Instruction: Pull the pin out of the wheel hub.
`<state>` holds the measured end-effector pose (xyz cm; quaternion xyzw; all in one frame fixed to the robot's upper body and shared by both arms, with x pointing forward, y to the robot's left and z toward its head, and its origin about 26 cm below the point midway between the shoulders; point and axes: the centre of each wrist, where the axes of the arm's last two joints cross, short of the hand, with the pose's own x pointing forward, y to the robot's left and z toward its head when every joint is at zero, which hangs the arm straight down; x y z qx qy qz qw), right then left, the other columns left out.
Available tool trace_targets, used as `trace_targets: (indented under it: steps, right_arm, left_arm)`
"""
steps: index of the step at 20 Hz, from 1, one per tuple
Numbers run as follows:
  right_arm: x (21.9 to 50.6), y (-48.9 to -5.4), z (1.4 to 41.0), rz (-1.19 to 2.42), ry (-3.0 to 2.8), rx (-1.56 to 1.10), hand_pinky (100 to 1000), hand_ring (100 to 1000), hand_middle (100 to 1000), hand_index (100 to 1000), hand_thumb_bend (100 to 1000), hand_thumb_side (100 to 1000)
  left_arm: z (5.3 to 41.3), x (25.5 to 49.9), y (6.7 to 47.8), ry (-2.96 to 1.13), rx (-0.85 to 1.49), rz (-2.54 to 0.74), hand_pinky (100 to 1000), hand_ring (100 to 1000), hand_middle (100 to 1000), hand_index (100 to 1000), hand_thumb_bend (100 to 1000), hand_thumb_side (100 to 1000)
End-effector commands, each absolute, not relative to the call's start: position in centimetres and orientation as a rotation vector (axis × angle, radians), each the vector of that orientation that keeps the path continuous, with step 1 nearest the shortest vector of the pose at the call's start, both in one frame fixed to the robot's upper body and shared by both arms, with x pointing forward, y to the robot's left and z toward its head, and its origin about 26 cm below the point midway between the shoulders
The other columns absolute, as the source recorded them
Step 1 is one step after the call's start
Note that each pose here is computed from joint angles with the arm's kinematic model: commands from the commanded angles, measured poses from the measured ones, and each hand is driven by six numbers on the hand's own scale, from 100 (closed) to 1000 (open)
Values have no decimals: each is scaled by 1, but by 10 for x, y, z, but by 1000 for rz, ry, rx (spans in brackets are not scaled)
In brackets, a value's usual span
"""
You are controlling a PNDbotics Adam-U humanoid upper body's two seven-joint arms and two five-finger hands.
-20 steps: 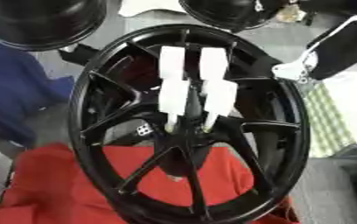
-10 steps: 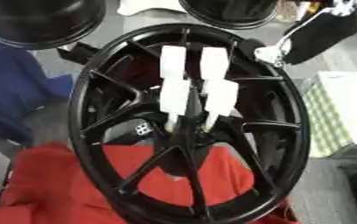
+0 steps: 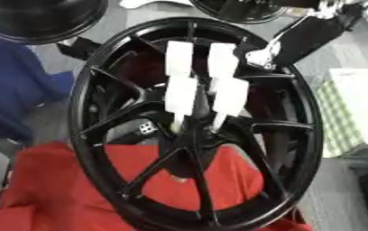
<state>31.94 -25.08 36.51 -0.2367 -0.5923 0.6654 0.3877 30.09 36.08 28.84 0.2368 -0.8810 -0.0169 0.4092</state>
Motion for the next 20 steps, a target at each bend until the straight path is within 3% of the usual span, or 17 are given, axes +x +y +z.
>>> trace_targets:
  steps: [1,20]
  right_arm:
    - [319,-254,374,1695,-1520,-626,889,897,870,895,183,272]
    - [335,-257,366,1675,-1501,-660,893,917,884,904,194,249]
  left_arm:
    - [300,298,361,-2249,609,-56,715,751,808,851,613,684]
    - [301,299,359,-2256,594,-50,715,751,808,851,610,684]
